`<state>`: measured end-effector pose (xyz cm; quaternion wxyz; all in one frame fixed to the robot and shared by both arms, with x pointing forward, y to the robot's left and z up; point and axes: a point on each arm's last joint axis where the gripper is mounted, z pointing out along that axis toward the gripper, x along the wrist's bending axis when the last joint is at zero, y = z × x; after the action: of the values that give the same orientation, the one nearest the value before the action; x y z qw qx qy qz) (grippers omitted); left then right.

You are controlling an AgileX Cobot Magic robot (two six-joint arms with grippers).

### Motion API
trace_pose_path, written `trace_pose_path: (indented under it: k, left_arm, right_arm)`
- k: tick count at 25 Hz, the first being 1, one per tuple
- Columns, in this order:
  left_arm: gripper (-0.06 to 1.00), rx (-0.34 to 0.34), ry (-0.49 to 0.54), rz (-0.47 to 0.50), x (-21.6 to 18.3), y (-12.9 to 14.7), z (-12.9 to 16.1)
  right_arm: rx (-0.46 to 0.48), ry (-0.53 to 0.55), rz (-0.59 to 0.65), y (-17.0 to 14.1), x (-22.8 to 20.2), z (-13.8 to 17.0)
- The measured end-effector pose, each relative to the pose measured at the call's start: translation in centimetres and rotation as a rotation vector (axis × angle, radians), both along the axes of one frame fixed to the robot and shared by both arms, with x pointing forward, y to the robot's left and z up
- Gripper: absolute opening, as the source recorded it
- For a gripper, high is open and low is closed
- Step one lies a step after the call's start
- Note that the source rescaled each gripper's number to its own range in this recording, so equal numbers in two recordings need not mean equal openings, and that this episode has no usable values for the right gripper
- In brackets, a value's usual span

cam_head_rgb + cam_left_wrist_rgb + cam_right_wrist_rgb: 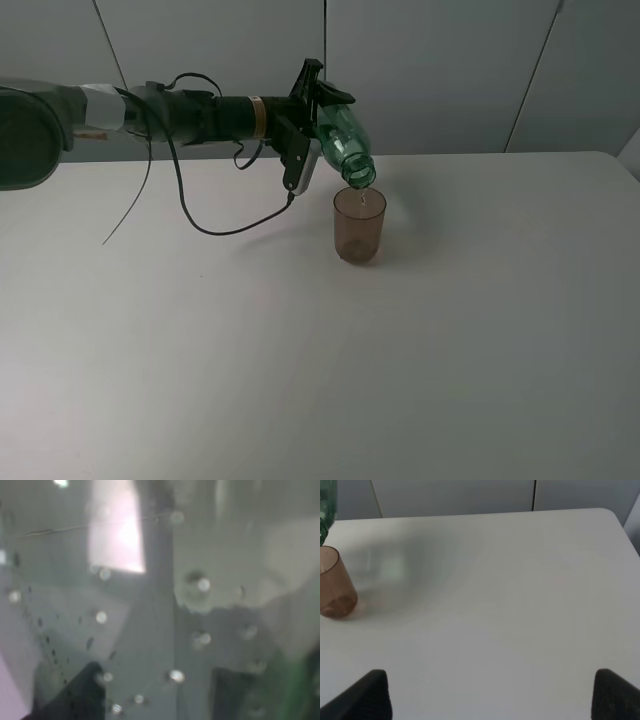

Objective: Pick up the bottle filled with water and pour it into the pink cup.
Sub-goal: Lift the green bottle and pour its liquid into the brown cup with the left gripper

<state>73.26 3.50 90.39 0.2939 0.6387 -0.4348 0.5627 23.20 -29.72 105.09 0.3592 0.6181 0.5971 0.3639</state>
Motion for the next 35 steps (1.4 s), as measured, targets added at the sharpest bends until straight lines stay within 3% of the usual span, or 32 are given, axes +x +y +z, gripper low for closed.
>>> trace_pose_path:
  k: [14, 35]
  left_arm:
    - [0.0, -0.014, -0.076, -0.007, 0.6, -0.3, 2.2]
    - [0.0, 0.063, -0.107, -0.05, 0.3, -0.6, 1.7]
  right_arm:
    - [0.0, 0.0, 0.0, 0.0, 0.0, 0.0]
    - [0.0, 0.0, 0.0, 0.0, 0.0, 0.0]
